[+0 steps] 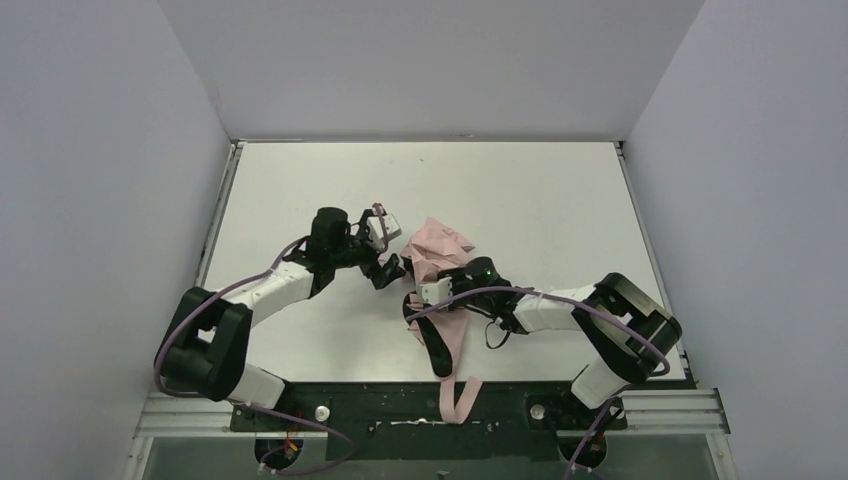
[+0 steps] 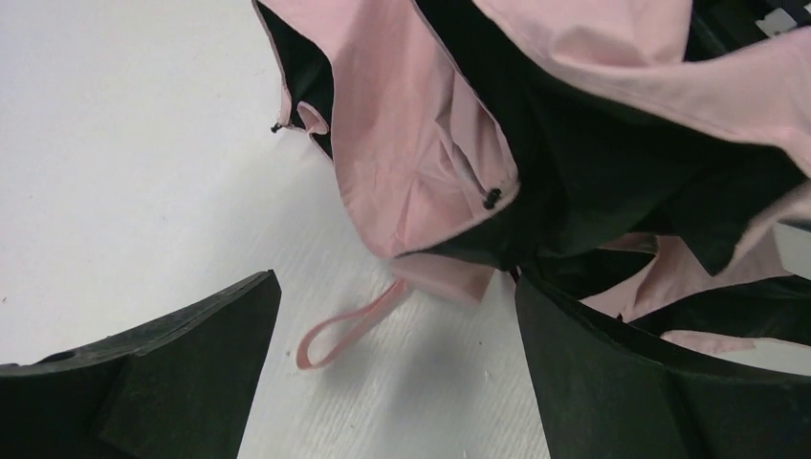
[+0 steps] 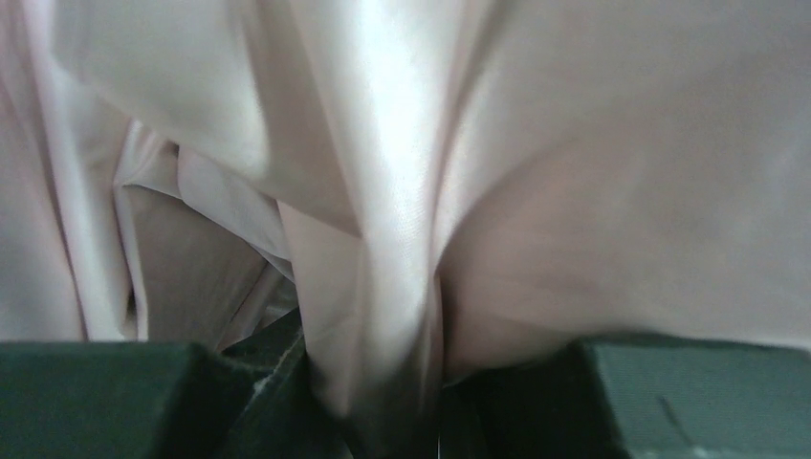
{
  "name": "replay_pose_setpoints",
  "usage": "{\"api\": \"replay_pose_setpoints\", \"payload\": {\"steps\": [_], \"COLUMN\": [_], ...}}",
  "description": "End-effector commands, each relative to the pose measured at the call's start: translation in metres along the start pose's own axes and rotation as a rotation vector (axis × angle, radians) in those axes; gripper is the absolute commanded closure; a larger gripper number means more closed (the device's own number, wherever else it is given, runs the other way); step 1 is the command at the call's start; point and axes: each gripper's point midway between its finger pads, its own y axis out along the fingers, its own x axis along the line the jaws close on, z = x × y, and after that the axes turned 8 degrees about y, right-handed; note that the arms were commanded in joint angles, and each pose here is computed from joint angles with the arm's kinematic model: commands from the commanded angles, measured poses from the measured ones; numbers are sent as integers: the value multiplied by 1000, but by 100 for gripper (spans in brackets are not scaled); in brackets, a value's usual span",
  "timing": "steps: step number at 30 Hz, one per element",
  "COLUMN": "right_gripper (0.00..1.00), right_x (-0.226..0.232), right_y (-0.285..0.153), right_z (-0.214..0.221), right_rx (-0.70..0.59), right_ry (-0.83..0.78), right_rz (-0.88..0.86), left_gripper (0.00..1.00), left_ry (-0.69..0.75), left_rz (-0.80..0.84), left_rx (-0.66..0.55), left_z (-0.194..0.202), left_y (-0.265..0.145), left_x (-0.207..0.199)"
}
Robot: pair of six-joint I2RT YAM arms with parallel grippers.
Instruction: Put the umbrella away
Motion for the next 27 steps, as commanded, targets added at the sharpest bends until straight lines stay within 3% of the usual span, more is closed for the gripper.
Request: {"api": "replay_pose_setpoints", "payload": {"steps": [1,5,13,23,25,27], "right_gripper": [85,85,85,85,85,85], "right_x": [11,11,10,9,7,6], "right_y": [-5,-8,-7,-8,-8,-8], "right_z": [-3,-3,-6,-8,-10,-12], "right_rx": [-22,-24,-29,-43,-51,-61], "right_ry": [-27,-23,-4,6,12,18], "right_rz": [-34,-31,-30,-19,-11,-6], "left_gripper": [8,12,42,47,55,70], "left_ry": [36,13,-7,-42,-45,-45], "left_rz": [86,127,180,262,282,305], "left_rx": [-127,-147,-151,-156,-149,-135], "left_z": [-40,-40,-44,-42,-40,-37], "left_y": [16,20,17,23,23,23], "left_x": [8,1,-8,-18,-20,-23]}}
